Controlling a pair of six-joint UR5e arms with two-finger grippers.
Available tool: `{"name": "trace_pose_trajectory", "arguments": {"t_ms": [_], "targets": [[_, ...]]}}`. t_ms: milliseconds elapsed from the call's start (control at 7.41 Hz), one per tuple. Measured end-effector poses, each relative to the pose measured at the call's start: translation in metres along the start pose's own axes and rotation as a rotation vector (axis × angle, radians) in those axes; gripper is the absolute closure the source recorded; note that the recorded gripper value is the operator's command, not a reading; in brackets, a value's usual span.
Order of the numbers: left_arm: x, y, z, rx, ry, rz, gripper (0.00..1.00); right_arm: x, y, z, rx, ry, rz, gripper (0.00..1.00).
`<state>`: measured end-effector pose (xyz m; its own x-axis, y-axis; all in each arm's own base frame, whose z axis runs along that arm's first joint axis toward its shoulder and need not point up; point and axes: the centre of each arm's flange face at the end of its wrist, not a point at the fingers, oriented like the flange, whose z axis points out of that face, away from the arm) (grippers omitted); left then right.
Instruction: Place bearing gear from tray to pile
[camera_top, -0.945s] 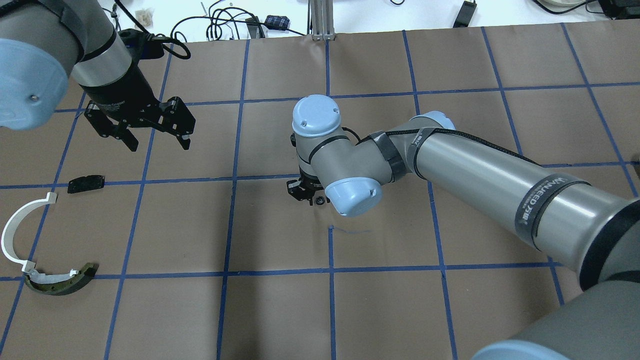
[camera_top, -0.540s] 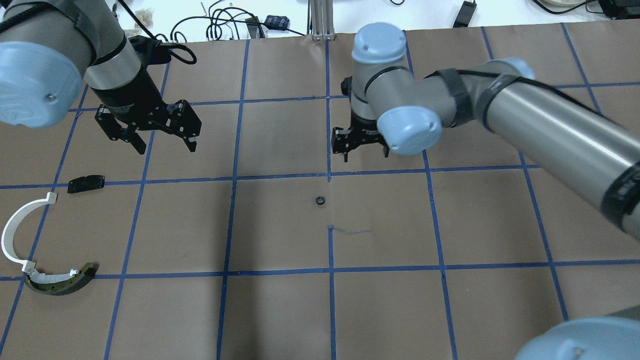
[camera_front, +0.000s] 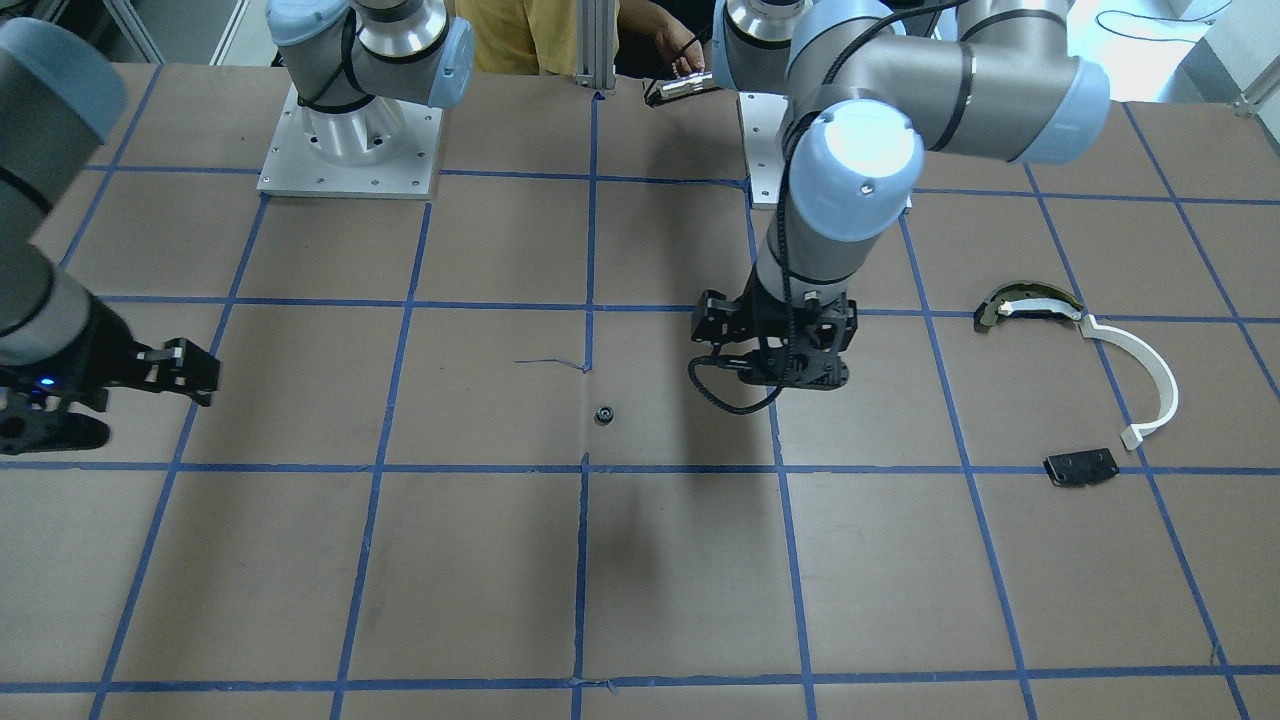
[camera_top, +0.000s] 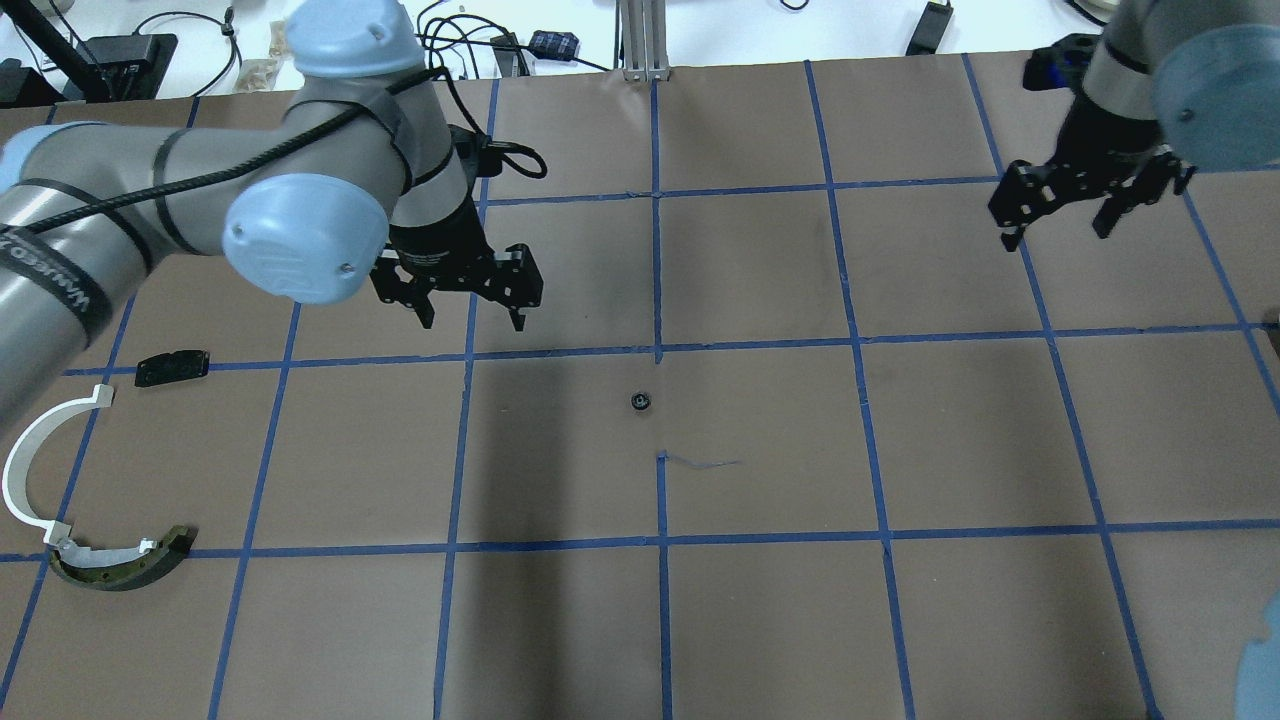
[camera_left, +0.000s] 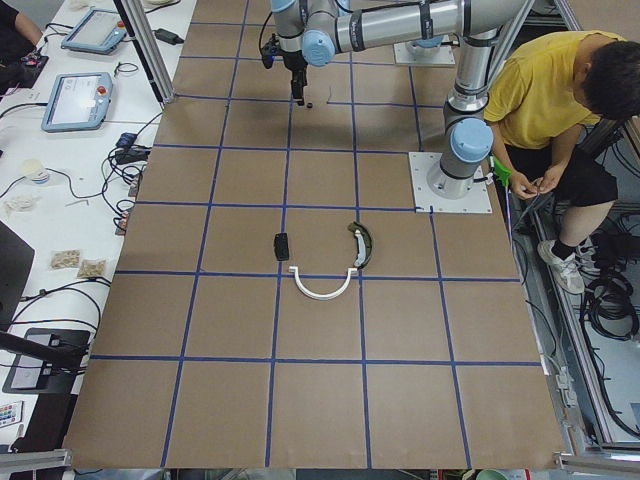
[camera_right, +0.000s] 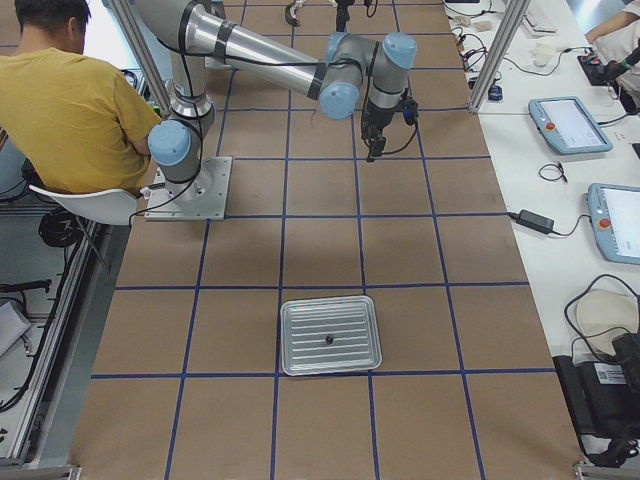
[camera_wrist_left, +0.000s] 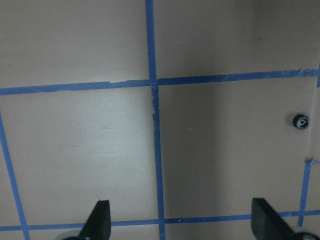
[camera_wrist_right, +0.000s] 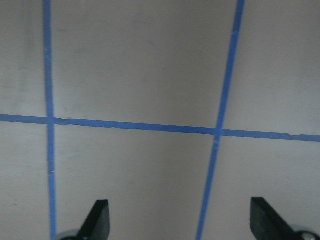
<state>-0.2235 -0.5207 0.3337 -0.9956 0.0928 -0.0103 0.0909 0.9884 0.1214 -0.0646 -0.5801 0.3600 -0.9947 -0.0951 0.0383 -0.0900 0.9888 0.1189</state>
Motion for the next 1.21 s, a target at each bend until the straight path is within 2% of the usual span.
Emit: {"name": "trace_pose_trajectory", "arguments": {"t_ms": [135, 270, 405, 810, 945, 1080, 1215], "targets": [[0.034, -0.003, 0.019, 0.013, -0.003, 0.029, 0.0, 0.075, 0.018, 0.008, 0.005, -0.018, -0.002, 0.0], [0.061, -0.007, 0.04, 0.014, -0.002, 0.048, 0.0, 0.144, 0.035, 0.021, 0.031, -0.022, 0.001, 0.0], [0.08, -0.011, 0.06, 0.015, -0.002, 0.061, 0.0, 0.207, 0.051, 0.044, 0.061, -0.008, 0.006, 0.0], [0.125, -0.02, 0.118, 0.016, -0.013, 0.091, 0.0, 0.346, 0.101, 0.14, 0.09, 0.015, -0.013, 0.0], [0.131, -0.021, 0.132, 0.003, -0.017, 0.095, 0.03, 0.375, 0.113, 0.168, 0.105, 0.032, -0.01, 0.0], [0.134, -0.022, 0.141, -0.007, -0.02, 0.1, 0.11, 0.391, 0.121, 0.187, 0.112, 0.042, -0.005, 0.0], [0.135, -0.022, 0.146, -0.016, -0.023, 0.106, 0.22, 0.397, 0.124, 0.198, 0.11, 0.041, -0.002, 0.12]]}}
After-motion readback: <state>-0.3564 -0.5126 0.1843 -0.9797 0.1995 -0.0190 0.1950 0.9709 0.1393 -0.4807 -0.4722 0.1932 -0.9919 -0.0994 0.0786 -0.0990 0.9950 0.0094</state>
